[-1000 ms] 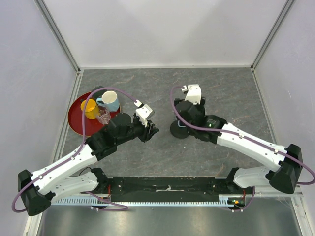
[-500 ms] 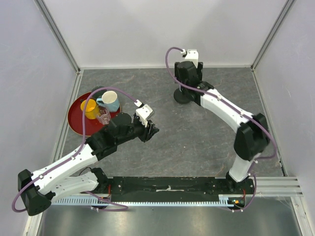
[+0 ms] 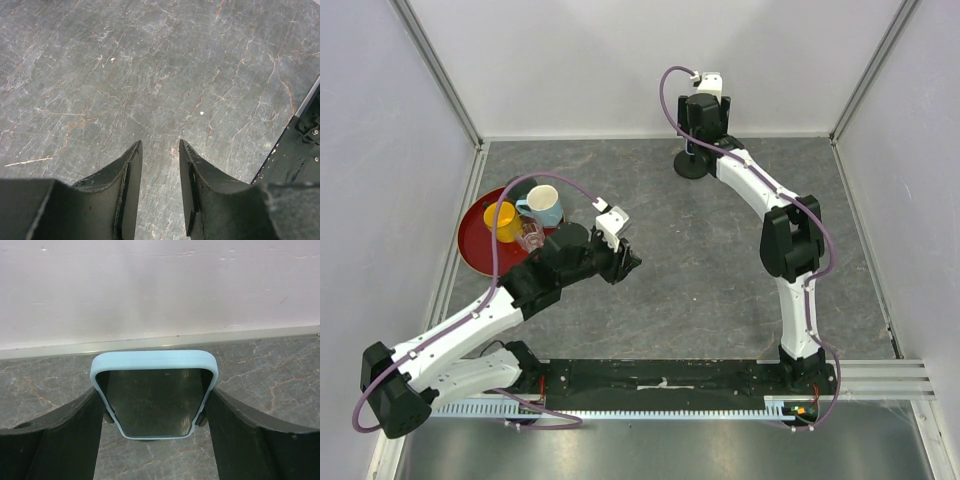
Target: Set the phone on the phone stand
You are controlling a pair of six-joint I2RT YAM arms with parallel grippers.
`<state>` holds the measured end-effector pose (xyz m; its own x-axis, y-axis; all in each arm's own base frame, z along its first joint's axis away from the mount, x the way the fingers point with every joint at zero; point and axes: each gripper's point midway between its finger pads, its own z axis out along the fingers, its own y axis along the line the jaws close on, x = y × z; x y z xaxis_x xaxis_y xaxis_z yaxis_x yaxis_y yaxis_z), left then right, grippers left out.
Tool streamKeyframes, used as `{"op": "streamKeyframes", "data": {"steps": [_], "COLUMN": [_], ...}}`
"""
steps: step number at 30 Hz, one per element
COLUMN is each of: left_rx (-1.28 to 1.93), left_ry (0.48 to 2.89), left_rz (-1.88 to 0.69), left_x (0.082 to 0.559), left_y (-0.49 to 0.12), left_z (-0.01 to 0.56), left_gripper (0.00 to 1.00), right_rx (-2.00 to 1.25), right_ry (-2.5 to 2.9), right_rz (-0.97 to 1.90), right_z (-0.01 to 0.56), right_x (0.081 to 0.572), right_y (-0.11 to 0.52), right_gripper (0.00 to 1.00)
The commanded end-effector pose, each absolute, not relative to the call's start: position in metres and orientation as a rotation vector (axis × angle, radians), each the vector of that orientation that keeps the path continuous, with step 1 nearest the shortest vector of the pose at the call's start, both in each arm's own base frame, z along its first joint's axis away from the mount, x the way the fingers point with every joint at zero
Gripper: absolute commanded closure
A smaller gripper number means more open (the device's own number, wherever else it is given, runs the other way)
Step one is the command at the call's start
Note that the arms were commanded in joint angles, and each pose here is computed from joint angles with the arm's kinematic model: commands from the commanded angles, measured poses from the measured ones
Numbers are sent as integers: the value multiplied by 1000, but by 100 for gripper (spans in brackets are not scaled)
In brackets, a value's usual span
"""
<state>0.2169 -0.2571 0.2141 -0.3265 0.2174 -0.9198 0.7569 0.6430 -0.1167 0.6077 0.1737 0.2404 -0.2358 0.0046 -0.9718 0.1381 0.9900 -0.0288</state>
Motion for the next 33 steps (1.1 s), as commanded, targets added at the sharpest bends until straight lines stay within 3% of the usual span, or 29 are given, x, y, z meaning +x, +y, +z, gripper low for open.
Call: {"op": "streamKeyframes", "data": {"steps": [1, 6, 8, 9, 11, 12, 15, 24, 33], "left_rx": [732, 721, 721, 721, 718, 718, 717, 704, 688], "left_ry": [1809, 1813, 1817, 1817, 1819, 1821, 1821, 1809, 1787], "left_rz": [-754, -771, -771, -771, -769, -769, -768, -756, -745], "left_x": [220, 223, 224, 224, 225, 225, 225, 225, 224], "left_y": [-265, -264, -264, -264, -264, -264, -263, -259, -254], "left_z": [240, 239, 238, 238, 238, 237, 237, 241, 248], "left_gripper": [58, 58, 58, 58, 58, 58, 58, 58, 57], "right_rx": [169, 167, 173, 167, 163, 165, 159, 212, 161], "right_ry": [1606, 1624, 1641, 1654, 1670, 1677, 1690, 1762, 1880], "right_rz": [-38, -9, -11, 0, 3, -3, -14, 1, 176], "right_z": [312, 303, 301, 298, 300, 302, 315, 327, 271], "right_x": [627, 627, 625, 624, 617, 614, 597, 499, 355], "right_y": [172, 177, 177, 179, 181, 181, 183, 145, 127], "right_gripper": [100, 100, 75, 53, 34, 20, 2, 2, 2]}}
